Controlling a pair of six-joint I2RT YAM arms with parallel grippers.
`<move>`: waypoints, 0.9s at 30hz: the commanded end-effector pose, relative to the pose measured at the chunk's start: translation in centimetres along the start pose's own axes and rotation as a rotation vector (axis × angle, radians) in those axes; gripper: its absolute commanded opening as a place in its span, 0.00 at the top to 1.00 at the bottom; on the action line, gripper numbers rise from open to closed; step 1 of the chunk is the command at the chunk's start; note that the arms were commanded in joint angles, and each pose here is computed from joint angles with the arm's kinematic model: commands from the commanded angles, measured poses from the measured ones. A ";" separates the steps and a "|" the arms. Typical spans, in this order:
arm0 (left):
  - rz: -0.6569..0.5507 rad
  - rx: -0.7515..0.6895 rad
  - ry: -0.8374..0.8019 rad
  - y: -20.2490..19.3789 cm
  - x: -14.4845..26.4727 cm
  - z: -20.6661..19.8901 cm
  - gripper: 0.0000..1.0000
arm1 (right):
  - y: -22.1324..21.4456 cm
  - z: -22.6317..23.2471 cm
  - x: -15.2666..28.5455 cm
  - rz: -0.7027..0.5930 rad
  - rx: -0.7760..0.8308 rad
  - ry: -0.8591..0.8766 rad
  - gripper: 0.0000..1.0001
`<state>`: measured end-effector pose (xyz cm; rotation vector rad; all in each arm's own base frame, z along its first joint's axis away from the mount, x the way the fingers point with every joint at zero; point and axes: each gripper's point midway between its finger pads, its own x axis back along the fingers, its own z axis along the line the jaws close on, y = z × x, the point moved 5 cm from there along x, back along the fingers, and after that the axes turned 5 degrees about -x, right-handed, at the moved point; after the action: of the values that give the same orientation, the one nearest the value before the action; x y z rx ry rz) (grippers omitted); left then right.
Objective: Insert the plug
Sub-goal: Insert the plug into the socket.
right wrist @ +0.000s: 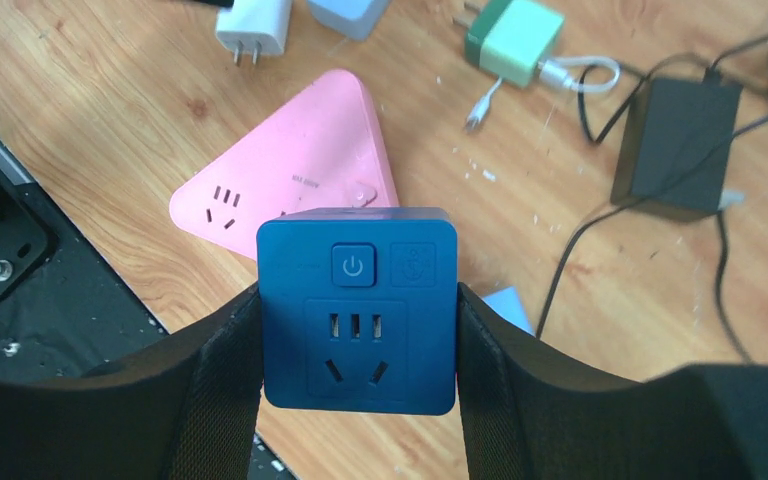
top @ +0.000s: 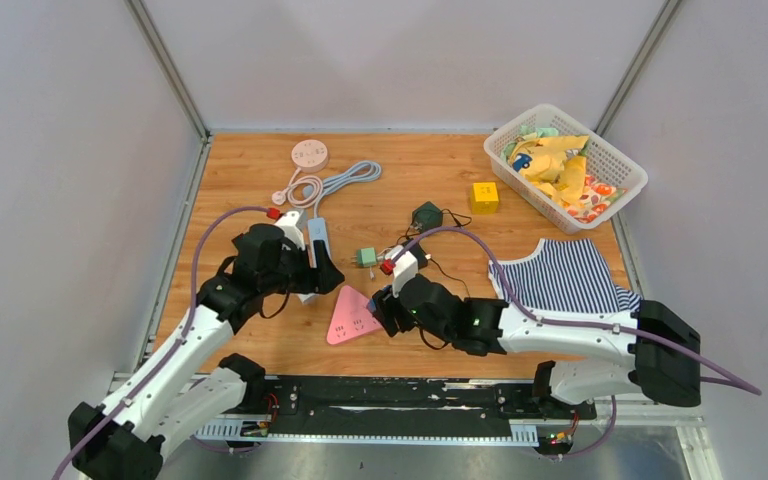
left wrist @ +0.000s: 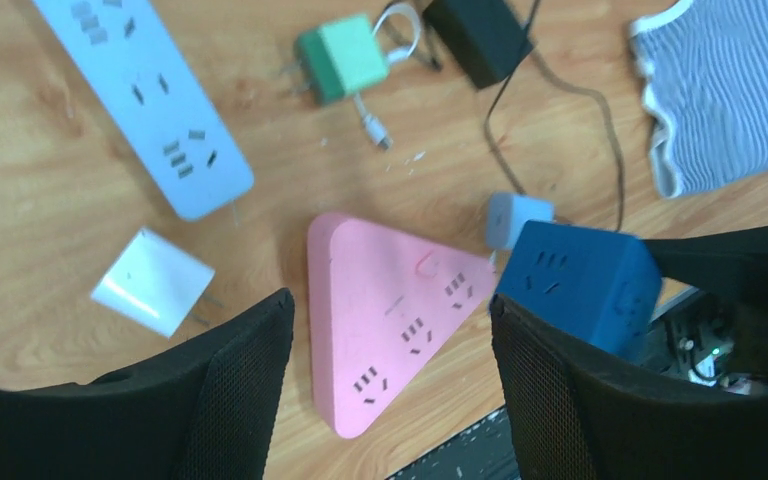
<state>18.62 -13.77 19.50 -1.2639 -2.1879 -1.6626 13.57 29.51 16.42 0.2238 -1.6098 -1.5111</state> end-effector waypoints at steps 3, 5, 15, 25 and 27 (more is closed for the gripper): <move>0.120 0.118 -0.001 -3.9 -2.6 1.1 0.33 | 0.2 0.2 -0.4 0.072 -0.290 -0.095 1.00; 0.145 0.153 -0.028 -4.8 -3.1 0.9 0.37 | 0.0 0.1 -0.6 0.073 -0.324 -0.111 1.00; 0.238 0.211 -0.029 -7.6 -4.7 1.7 0.44 | -1.3 -0.4 -1.8 0.097 -0.414 -0.147 1.00; 0.283 0.245 -0.058 -9.0 -5.3 1.7 0.54 | -1.3 -0.6 -2.4 0.081 -0.452 -0.150 1.00; 0.283 0.251 -0.060 -9.2 -5.4 1.7 0.55 | -1.6 -0.6 -2.5 0.089 -0.449 -0.153 1.00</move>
<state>16.81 -15.41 9.45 -1.4600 -2.0287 -1.2528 14.14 30.13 14.03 -0.1971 -1.3452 -1.7563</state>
